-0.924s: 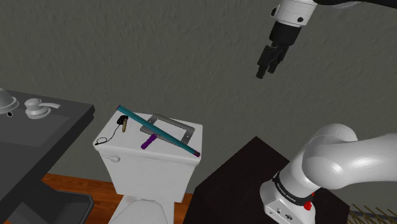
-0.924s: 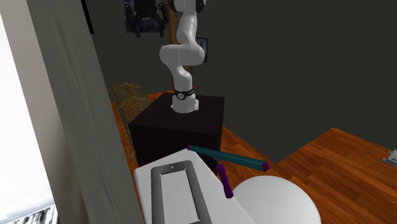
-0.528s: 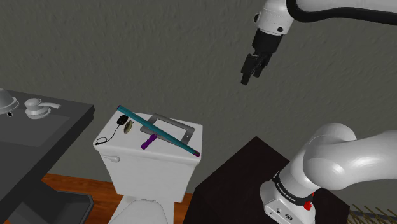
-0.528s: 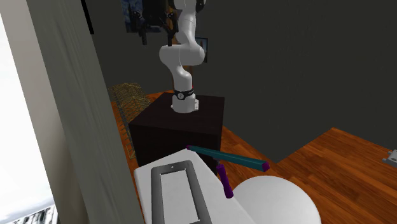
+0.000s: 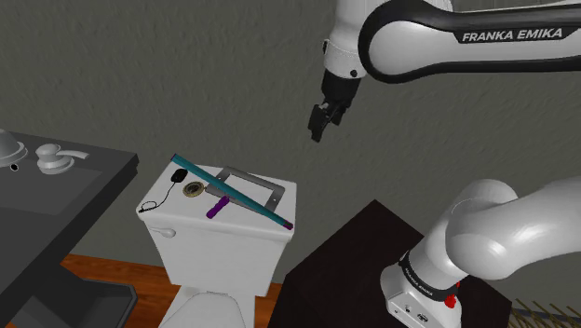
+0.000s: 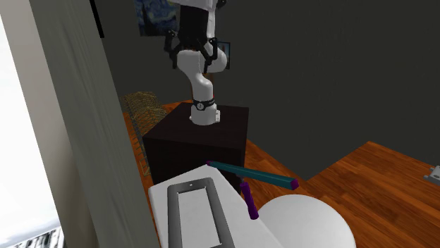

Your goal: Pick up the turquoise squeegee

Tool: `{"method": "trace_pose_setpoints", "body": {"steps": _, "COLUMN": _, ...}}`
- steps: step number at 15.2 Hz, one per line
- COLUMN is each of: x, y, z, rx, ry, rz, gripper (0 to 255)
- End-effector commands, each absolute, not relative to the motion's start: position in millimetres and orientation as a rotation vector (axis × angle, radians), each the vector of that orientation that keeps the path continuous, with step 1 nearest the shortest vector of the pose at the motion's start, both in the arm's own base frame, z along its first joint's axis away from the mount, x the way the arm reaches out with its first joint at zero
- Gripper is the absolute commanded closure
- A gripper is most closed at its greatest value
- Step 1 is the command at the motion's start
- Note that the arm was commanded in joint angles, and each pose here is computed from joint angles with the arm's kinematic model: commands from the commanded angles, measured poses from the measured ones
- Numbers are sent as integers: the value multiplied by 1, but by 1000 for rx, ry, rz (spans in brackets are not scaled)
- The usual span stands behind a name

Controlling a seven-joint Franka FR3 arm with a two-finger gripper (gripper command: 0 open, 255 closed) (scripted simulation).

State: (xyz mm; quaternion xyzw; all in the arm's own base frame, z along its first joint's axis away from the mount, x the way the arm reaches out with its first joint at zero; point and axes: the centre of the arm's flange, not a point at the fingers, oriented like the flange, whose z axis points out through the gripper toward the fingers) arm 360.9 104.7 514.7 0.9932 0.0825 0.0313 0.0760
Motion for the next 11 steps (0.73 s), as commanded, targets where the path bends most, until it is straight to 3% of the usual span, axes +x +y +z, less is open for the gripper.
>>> {"method": "trace_pose_setpoints", "body": {"steps": 1, "x": 374, "y": 126, "z": 500, "rx": 2948, "ry": 278, "rz": 118, "gripper": 0}}
{"method": "trace_pose_setpoints", "body": {"steps": 11, "x": 424, "y": 231, "z": 419, "rx": 2786, "ry": 418, "rz": 216, "gripper": 0}}
